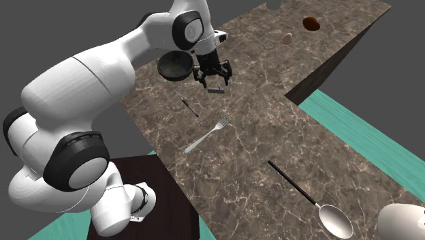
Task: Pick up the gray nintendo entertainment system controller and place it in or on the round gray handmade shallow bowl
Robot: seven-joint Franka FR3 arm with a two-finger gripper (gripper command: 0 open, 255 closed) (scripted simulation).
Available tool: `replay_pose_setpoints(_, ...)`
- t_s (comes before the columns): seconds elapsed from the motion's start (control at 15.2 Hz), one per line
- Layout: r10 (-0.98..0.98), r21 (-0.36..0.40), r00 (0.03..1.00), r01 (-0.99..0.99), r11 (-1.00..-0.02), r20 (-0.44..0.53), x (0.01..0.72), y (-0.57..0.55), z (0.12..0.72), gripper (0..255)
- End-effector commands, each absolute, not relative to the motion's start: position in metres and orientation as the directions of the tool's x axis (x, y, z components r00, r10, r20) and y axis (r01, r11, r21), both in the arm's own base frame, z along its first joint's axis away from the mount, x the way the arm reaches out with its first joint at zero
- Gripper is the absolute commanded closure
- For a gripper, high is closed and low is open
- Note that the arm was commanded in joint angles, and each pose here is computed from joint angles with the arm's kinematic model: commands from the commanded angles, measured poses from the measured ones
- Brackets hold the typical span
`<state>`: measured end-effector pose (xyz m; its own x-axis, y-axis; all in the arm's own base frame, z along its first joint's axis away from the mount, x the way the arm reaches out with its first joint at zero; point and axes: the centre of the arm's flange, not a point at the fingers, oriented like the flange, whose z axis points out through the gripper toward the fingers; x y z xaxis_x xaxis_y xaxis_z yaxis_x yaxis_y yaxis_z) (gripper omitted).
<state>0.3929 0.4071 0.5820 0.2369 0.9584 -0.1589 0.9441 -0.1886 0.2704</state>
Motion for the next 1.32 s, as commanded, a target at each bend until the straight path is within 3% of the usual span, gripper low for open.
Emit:
replay_pose_setpoints(0.0,0.971,0.274,0.161,0.955,-0.108,-0.178,0.381,0.429,0.578,0)
replay_pose_setpoints(0.13,0.976,0.276,0.101,0.960,-0.045,-0.193,0.369,0.448,0.574,0)
replay_pose_setpoints(1.12,0.976,0.276,0.101,0.960,-0.045,-0.193,0.380,0.439,0.537,0)
replay_pose_setpoints(1.19,0.976,0.276,0.101,0.960,-0.045,-0.193,0.380,0.439,0.537,255)
replay_pose_setpoints(1.25,0.976,0.276,0.101,0.960,-0.045,-0.193,0.380,0.439,0.537,255)
